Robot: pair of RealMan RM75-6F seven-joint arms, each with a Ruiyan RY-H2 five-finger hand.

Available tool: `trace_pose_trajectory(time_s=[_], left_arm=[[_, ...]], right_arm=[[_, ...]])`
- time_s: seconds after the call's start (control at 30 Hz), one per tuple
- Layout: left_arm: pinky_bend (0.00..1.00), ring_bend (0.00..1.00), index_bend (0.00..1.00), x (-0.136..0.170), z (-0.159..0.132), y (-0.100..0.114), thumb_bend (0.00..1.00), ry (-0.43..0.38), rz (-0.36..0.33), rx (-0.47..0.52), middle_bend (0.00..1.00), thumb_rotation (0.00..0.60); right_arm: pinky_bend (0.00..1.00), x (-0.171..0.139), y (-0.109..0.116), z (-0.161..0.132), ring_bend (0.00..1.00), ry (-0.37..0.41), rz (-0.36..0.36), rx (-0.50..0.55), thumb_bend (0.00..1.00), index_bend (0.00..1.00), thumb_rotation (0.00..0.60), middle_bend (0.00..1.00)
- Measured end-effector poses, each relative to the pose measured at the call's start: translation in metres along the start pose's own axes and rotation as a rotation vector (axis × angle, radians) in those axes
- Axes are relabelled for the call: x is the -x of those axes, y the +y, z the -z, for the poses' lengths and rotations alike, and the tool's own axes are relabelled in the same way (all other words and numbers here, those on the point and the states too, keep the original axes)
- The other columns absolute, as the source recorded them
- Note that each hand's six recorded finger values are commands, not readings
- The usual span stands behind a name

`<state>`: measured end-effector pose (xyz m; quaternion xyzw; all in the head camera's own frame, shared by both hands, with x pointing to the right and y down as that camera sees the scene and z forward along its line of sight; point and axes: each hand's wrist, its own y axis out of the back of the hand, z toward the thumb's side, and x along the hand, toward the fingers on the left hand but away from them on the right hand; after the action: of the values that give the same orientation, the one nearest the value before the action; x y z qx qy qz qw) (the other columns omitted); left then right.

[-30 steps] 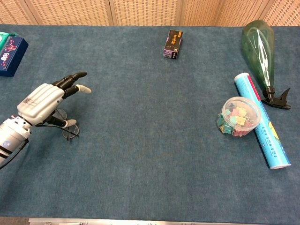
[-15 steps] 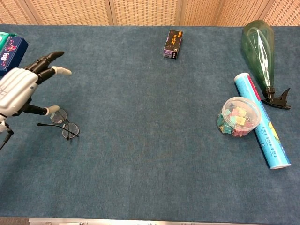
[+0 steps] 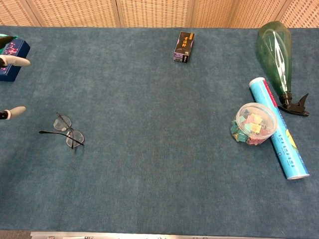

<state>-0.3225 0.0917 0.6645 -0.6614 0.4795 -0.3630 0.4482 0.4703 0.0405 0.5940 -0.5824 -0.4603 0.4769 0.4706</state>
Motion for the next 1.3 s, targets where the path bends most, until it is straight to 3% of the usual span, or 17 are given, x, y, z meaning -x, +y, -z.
trace_pose_trajectory(time_s=[0.23, 0.6, 0.83, 1.3], left_arm=[[0.22, 0.05, 0.21, 0.011, -0.012, 0.011, 0.11, -0.050, -0.047, 0.090, 0.00, 0.600], [0.20, 0.04, 0.19, 0.020, -0.037, -0.003, 0.06, -0.127, -0.005, 0.206, 0.00, 0.600], [0.20, 0.04, 0.19, 0.017, -0.049, -0.001, 0.04, -0.152, -0.014, 0.254, 0.00, 0.600], [0.20, 0.04, 0.19, 0.016, -0.073, -0.024, 0.04, -0.207, 0.064, 0.291, 0.00, 0.600]], right_arm=[[0.47, -0.001, 0.000, 0.001, 0.36, -0.003, 0.000, -0.002, 0.21, 0.22, 0.600, 0.30], [0.47, -0.003, 0.000, 0.003, 0.36, -0.007, 0.000, 0.002, 0.21, 0.22, 0.600, 0.30], [0.47, -0.003, -0.002, 0.005, 0.36, -0.010, -0.006, 0.012, 0.21, 0.22, 0.600, 0.30], [0.47, -0.005, -0.003, 0.010, 0.36, -0.020, -0.005, 0.025, 0.21, 0.22, 0.600, 0.30]])
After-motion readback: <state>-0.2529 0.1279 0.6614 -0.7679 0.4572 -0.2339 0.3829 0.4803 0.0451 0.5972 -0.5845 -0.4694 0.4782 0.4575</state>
